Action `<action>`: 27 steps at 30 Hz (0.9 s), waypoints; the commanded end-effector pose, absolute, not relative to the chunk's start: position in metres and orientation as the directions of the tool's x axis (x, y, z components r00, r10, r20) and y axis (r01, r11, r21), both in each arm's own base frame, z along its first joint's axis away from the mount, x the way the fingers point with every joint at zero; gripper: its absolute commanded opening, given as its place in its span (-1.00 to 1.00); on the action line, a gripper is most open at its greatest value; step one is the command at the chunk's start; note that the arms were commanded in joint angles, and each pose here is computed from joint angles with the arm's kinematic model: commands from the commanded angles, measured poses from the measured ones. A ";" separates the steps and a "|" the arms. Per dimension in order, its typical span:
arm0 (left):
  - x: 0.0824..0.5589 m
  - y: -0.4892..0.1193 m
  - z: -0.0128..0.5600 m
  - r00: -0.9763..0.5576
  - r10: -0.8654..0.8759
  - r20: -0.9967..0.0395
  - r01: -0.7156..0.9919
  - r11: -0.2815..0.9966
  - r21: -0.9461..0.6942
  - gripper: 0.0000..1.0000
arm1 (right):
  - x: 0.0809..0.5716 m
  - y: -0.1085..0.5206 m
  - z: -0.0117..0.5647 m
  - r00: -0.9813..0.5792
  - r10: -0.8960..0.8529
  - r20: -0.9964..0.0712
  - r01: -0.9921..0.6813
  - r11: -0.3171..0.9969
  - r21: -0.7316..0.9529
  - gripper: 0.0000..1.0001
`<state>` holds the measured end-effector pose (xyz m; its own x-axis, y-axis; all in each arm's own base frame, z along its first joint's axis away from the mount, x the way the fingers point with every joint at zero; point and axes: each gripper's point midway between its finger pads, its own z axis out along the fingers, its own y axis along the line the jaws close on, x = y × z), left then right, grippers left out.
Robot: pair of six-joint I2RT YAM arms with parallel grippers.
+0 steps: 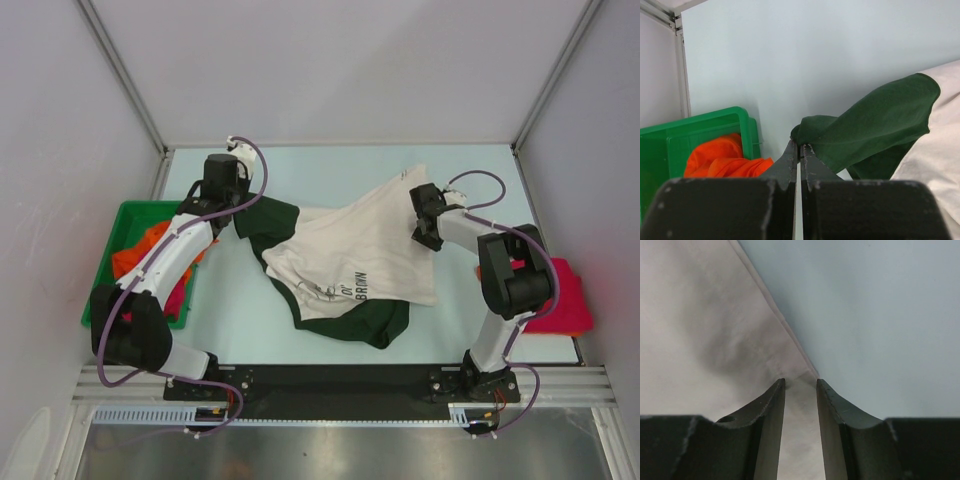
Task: Fold and stack the t-shirts
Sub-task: Flatten out the tshirt
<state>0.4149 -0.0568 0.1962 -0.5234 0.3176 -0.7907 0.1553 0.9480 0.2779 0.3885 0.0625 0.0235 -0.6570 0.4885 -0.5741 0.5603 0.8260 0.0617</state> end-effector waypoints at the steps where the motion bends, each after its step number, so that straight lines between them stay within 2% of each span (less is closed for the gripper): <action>1: 0.420 -0.058 0.201 -0.517 0.298 -0.802 0.145 0.954 0.262 -1.00 | 0.403 0.058 0.026 -0.620 0.505 -0.601 0.572 0.815 0.094 -0.26; 7: 0.421 -0.058 0.201 -0.518 0.294 -0.803 0.140 0.956 0.259 -1.00 | 0.407 0.053 0.021 -0.623 0.507 -0.596 0.575 0.813 0.091 -0.28; 10: 0.420 -0.057 0.201 -0.522 0.292 -0.801 0.138 0.956 0.258 -1.00 | 0.407 0.050 0.011 -0.641 0.507 -0.576 0.578 0.813 0.072 -0.35; 13: 0.419 -0.057 0.202 -0.520 0.290 -0.804 0.138 0.957 0.256 -1.00 | 0.403 0.051 0.009 -0.645 0.506 -0.572 0.576 0.815 0.072 -0.70; 14: 0.419 -0.057 0.200 -0.522 0.290 -0.802 0.137 0.957 0.257 -1.00 | 0.403 0.051 0.009 -0.645 0.506 -0.572 0.574 0.816 0.074 -0.98; 21: 0.417 -0.058 0.197 -0.530 0.276 -0.802 0.135 0.961 0.241 -1.00 | 0.401 0.052 0.026 -0.641 0.473 -0.604 0.551 0.832 0.066 -1.00; 27: 0.417 -0.061 0.221 -0.492 0.250 -0.834 0.127 0.968 0.216 -1.00 | 0.410 0.076 0.143 -0.543 0.313 -0.779 0.435 0.899 0.058 -1.00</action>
